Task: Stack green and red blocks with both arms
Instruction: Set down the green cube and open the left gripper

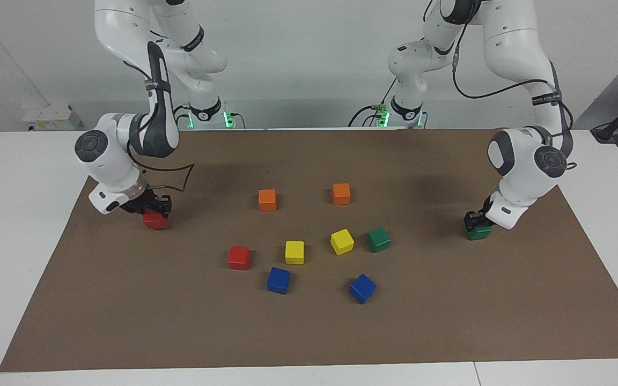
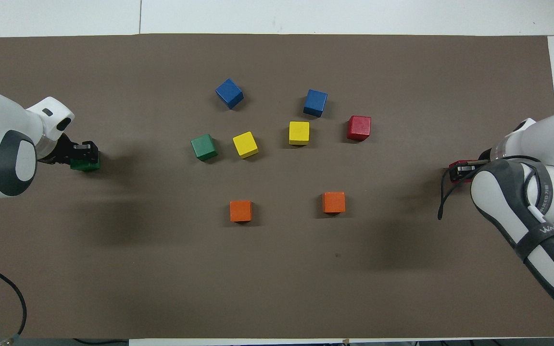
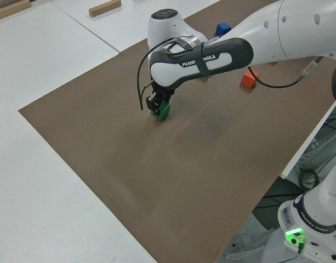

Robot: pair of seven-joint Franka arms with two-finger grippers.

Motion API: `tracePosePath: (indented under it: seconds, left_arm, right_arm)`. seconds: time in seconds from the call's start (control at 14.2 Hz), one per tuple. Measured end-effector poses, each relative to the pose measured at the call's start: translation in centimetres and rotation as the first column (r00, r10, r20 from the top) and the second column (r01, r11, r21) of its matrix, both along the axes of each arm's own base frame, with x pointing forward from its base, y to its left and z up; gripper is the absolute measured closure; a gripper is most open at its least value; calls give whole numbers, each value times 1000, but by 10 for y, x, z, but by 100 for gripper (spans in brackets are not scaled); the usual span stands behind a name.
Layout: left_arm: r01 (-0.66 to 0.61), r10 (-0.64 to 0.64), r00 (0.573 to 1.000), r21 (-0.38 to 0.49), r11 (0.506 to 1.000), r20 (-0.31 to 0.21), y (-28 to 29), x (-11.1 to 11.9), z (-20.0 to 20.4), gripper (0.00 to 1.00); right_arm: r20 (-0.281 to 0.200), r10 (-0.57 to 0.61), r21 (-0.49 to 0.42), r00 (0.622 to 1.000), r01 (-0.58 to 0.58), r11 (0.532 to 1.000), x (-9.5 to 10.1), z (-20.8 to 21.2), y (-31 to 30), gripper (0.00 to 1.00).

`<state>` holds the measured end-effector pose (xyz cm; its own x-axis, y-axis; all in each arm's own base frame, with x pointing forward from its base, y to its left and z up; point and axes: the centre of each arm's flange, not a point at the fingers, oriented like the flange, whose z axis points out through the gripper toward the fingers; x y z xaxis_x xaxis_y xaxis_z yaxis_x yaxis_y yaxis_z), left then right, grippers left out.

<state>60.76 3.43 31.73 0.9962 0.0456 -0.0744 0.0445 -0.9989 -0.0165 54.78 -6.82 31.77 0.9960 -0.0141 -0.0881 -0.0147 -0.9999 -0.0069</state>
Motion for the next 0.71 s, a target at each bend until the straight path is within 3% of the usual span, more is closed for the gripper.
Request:
tracePosePath:
  seconds: [0.21,0.28,0.49,0.56,0.71]
  left_arm:
    - [-1,1,1000,0,1000,2,0,0,0,44]
    - [2,-2,1000,-2,1000,12,-2,1,-1,39]
    - [10,-10,999,-4,1000,35,-7,6,5,6]
    - [10,-10,999,-4,1000,41,-7,9,12,0]
    - [7,-7,999,-5,1000,33,-16,17,34,0]
  right_arm:
    - [12,0,-2,1000,0,1000,1,-1,0,44]
    - [16,0,-2,1000,0,1000,0,-1,0,44]
    - [17,0,-2,1000,0,1000,0,-3,0,44]
    - [15,0,-2,1000,0,1000,-1,-4,0,44]
    - [14,0,-2,1000,0,1000,-1,-7,0,44]
